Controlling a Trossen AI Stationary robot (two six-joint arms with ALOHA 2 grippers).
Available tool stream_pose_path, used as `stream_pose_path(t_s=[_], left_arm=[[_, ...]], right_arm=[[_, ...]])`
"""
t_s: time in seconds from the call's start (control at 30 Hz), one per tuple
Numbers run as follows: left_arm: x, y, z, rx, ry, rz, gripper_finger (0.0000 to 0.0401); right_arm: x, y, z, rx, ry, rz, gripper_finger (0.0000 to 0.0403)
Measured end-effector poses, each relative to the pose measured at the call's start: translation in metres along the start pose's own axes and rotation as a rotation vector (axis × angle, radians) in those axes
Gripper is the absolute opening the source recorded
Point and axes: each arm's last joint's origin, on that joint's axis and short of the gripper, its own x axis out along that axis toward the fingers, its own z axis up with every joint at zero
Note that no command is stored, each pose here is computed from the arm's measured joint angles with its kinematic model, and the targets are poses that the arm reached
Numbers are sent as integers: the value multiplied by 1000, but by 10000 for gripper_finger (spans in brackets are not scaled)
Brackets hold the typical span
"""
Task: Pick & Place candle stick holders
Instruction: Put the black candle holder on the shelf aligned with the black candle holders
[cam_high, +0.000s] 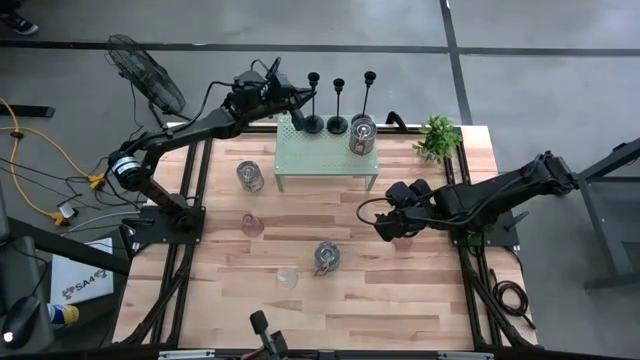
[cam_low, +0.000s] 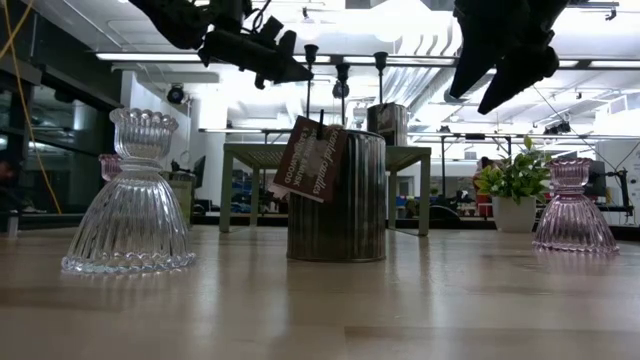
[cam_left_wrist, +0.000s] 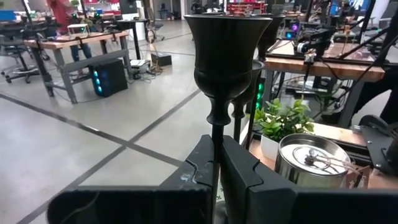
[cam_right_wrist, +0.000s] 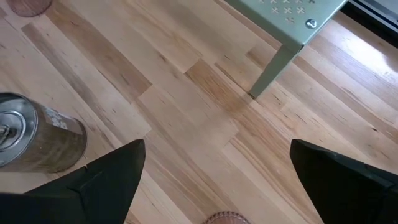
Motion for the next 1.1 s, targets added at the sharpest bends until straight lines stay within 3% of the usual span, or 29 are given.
stream_pose_path(t_s=[1.1], left_arm=[[5, 1, -6, -34, 17, 2, 1]], right_arm=[[0, 0, 0, -2, 1, 0, 392]])
